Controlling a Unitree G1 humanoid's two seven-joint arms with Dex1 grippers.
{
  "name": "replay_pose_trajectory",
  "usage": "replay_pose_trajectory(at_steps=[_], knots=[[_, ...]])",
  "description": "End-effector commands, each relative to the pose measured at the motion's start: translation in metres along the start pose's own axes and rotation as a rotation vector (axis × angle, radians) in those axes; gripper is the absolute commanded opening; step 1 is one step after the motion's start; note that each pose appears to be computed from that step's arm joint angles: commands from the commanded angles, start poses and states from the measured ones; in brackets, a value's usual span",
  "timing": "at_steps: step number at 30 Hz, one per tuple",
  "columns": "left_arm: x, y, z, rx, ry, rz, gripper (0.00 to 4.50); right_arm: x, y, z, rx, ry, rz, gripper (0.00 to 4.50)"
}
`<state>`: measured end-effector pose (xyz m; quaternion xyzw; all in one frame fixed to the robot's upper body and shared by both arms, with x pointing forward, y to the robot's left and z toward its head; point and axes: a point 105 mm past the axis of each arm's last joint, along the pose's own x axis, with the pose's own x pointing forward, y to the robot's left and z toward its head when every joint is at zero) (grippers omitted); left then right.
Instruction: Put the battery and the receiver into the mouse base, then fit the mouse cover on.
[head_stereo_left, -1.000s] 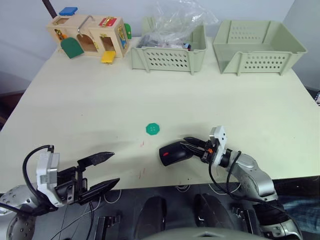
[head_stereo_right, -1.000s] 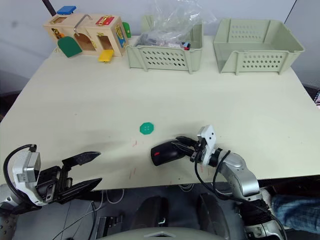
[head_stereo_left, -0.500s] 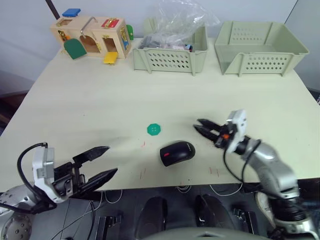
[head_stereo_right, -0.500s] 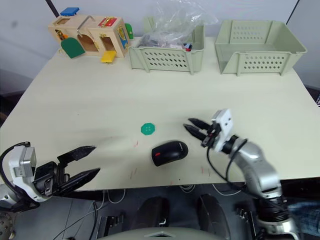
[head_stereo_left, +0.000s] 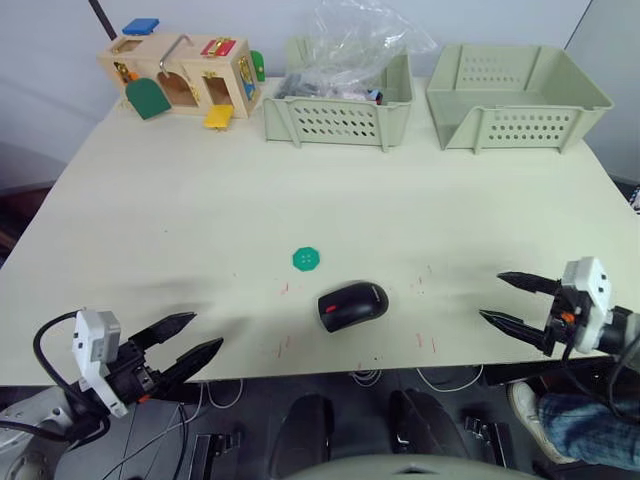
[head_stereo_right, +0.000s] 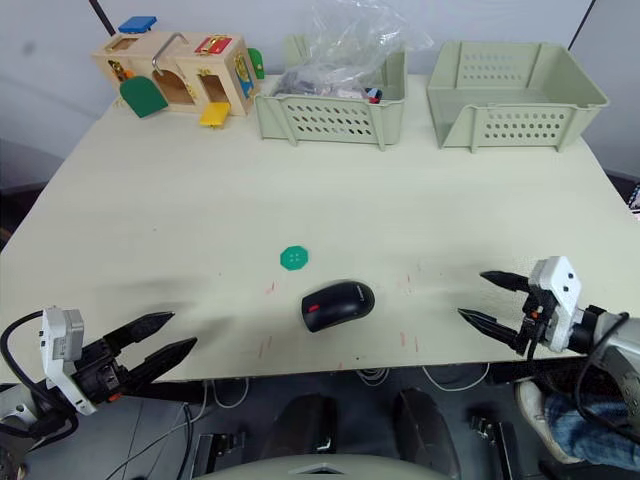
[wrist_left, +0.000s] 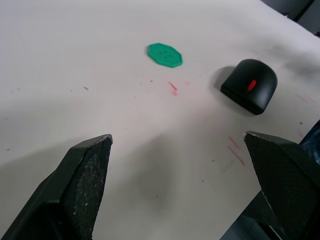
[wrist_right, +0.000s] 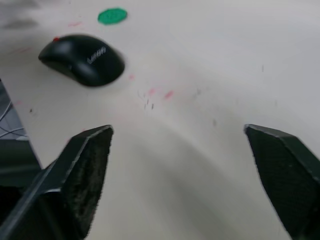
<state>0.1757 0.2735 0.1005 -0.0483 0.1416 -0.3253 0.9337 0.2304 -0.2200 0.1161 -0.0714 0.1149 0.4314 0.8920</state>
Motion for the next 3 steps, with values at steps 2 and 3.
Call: replay_pose_trajectory(at_steps=[2,3], knots=[[-0.0052,0.0024,0.0043,0.031,-0.005,0.041,4.5,-0.0087,-0.003,0.0084,-0.029,-0.042,-0.026,4.42],[-0.0047,0.002,0.0022,0.029,0.013,0.042,4.5,-0.0081,-0.0029,0.0079,-0.027,-0.046,-0.029,4.42]])
